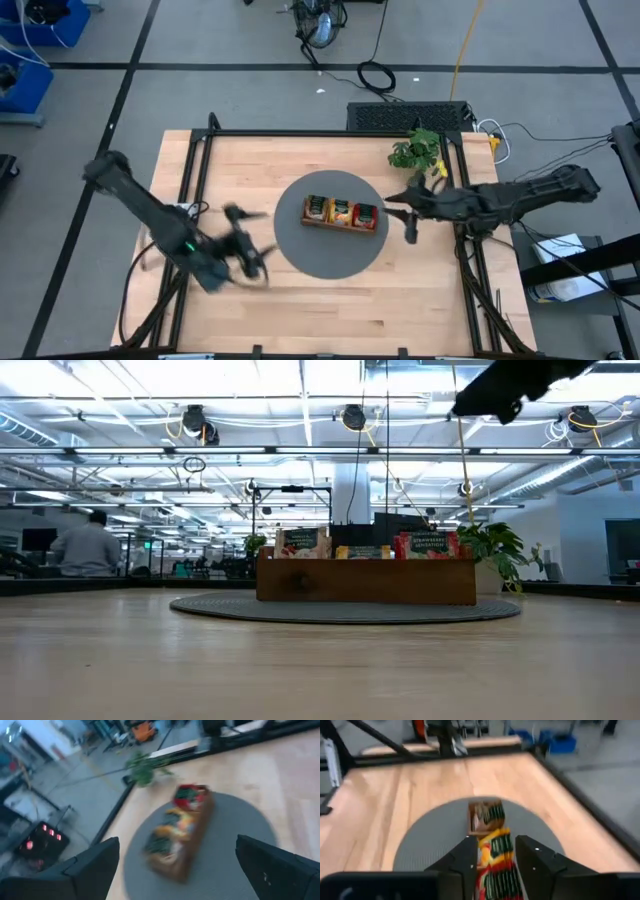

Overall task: Pick & Place Tea
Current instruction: Return to Home Position

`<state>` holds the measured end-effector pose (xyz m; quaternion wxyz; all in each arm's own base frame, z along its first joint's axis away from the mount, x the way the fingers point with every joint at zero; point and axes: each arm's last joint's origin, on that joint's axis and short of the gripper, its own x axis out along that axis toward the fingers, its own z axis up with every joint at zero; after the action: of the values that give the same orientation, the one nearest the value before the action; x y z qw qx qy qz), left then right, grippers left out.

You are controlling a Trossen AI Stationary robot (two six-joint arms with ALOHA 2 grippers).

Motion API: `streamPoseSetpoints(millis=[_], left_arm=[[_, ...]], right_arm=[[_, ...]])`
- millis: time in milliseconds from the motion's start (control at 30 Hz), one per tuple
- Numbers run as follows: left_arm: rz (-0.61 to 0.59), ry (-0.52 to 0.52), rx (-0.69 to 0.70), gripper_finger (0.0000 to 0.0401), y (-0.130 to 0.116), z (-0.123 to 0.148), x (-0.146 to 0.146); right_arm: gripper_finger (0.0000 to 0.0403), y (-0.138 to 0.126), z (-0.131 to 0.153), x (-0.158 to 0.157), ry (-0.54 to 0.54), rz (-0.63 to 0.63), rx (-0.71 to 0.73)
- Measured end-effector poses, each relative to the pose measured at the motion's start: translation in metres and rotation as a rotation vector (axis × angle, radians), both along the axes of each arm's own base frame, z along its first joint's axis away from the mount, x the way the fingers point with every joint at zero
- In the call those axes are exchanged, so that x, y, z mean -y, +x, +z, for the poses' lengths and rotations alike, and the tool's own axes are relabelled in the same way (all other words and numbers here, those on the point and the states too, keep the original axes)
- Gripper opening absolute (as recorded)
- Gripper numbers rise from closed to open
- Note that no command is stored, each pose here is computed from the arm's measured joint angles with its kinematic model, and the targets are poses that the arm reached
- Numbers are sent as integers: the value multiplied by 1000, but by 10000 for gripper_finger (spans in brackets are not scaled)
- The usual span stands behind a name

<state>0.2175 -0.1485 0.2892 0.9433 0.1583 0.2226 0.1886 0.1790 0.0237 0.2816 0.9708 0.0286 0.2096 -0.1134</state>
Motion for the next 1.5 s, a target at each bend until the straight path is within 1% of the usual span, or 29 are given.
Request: streamPoseSetpoints(millis=[100,167,233,300,333,367,400,500,533,567,667,767,800,833,900,933,1000,1033,1100,1200,1267,1367,1400,1467,1500], left_arm=[[63,-68,12,391,-30,23,-33],[130,-94,-5,379,-49,30,-55],[234,-123,-32,347,-65,30,-75],[335,-152,-61,297,-72,24,-91],[352,-160,-90,266,-72,20,-95],[345,-154,-126,231,-70,16,-98],[311,-137,-162,194,-65,10,-98],[144,-52,-183,72,-45,-5,-92],[79,-21,-175,37,-40,-7,-91],[25,4,-163,21,-35,-7,-90],[-59,27,-90,20,-35,-1,-93],[-162,39,-4,7,-54,6,-96],[-174,41,35,5,-63,8,-99],[-159,32,91,5,-73,10,-104],[-122,-10,262,5,-93,16,-116],[-131,-44,351,4,-102,17,-121],[-199,-104,473,4,-116,11,-129],[-242,-131,497,4,-121,4,-131],[-292,-181,489,3,-125,-19,-133],[-300,-238,472,3,-125,-56,-134],[-302,-238,442,2,-121,-83,-133],[-344,-176,441,2,-117,-115,-131],[-333,-164,435,2,-116,-121,-131],[-314,-159,414,2,-116,-123,-131],[-324,-160,412,2,-116,-123,-131]], right_arm=[[98,-15,-7,-10,-46,42,70],[76,-24,-19,-16,-56,102,103],[49,-30,-35,-20,-55,147,138],[21,-35,-51,-23,-56,180,199],[11,-37,-59,-24,-65,193,235],[6,-38,-65,-24,-77,202,281],[6,-39,-71,-24,-84,205,326],[10,-43,-87,-19,-107,166,399],[8,-44,-91,-17,-123,152,401],[6,-46,-95,-15,-134,146,402],[1,-50,-102,-12,-127,142,420],[3,-55,-109,-12,-108,173,426],[3,-55,-110,-12,-105,178,428],[2,-56,-109,-13,-102,178,435],[1,-57,-107,-12,-94,178,459],[1,-58,-106,-12,-92,183,465],[2,-58,-106,-13,-95,229,469],[1,-58,-106,-14,-102,265,473],[1,-58,-103,-16,-100,317,507],[1,-58,-102,-16,-66,328,528],[1,-58,-104,-16,-52,327,508],[1,-58,-106,-16,-54,309,487],[1,-58,-106,-15,-50,286,491],[1,-57,-106,-13,-52,257,489],[1,-57,-106,-13,-54,255,489]])
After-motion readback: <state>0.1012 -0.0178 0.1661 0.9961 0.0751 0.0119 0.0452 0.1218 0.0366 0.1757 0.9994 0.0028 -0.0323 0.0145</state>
